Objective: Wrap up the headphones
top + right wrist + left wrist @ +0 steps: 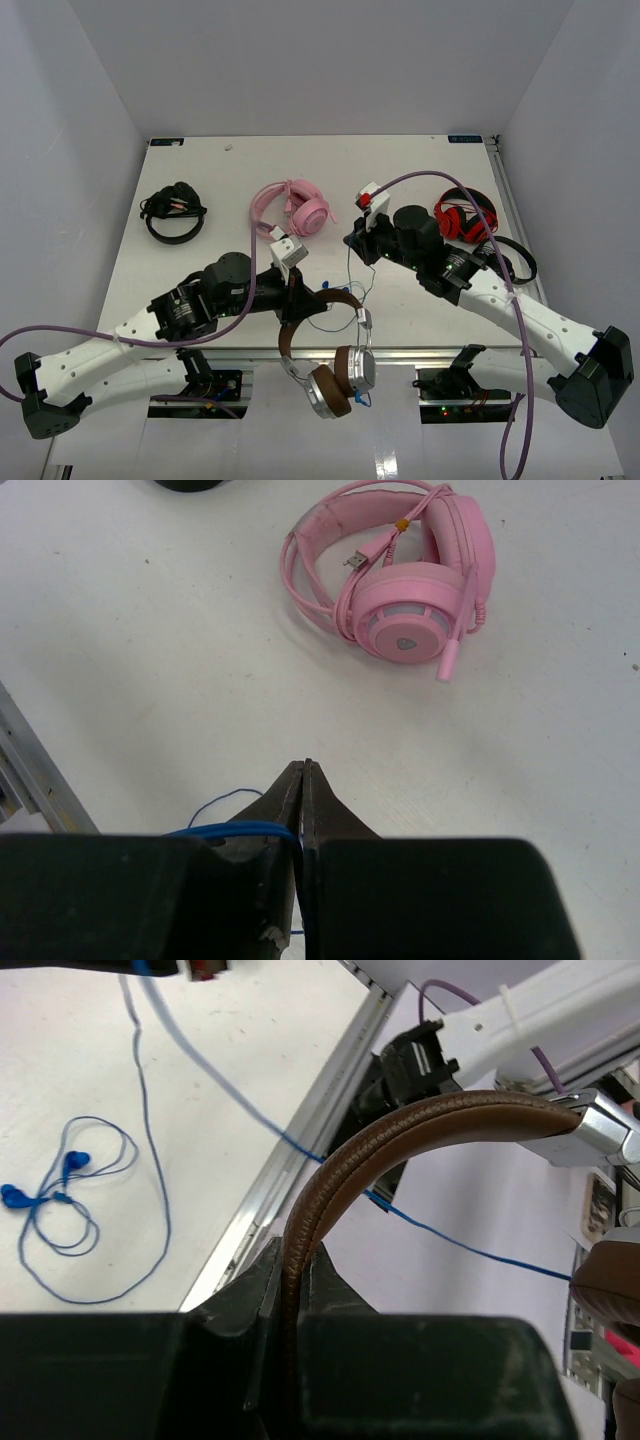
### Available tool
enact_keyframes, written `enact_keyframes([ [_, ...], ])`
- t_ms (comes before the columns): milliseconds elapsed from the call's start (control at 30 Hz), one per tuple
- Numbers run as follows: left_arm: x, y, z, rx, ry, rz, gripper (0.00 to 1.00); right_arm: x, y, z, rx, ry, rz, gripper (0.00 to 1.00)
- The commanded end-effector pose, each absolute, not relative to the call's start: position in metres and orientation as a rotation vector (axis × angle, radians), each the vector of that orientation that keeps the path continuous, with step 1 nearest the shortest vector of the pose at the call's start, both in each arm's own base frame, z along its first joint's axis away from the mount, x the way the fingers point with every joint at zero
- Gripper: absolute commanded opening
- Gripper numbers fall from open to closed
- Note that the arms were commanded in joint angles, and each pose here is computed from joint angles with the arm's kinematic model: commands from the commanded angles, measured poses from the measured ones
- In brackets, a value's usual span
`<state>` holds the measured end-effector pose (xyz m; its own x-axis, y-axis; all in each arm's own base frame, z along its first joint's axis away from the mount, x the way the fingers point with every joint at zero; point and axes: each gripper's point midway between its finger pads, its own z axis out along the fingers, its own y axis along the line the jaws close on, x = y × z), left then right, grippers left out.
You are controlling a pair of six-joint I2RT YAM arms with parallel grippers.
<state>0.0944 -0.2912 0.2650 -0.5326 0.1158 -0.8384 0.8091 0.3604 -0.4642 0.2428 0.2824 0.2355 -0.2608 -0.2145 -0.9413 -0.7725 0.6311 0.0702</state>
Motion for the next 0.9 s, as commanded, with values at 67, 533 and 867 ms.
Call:
enact_keyframes([
  [67,0.115,-0.273,0.274,0.695,1.875,-1.076,0.0,0.244,0.263,0.26,-0.779,1.799,0.568,0.08],
  [533,0.125,-0.283,0.249,0.725,1.922,-1.011,0.0,0.241,0.258,0.297,-0.771,1.782,0.563,0.08],
  [867,0.182,-0.263,0.222,0.44,2.036,-0.664,0.0,0.227,0.256,0.293,-0.797,1.798,0.606,0.08],
])
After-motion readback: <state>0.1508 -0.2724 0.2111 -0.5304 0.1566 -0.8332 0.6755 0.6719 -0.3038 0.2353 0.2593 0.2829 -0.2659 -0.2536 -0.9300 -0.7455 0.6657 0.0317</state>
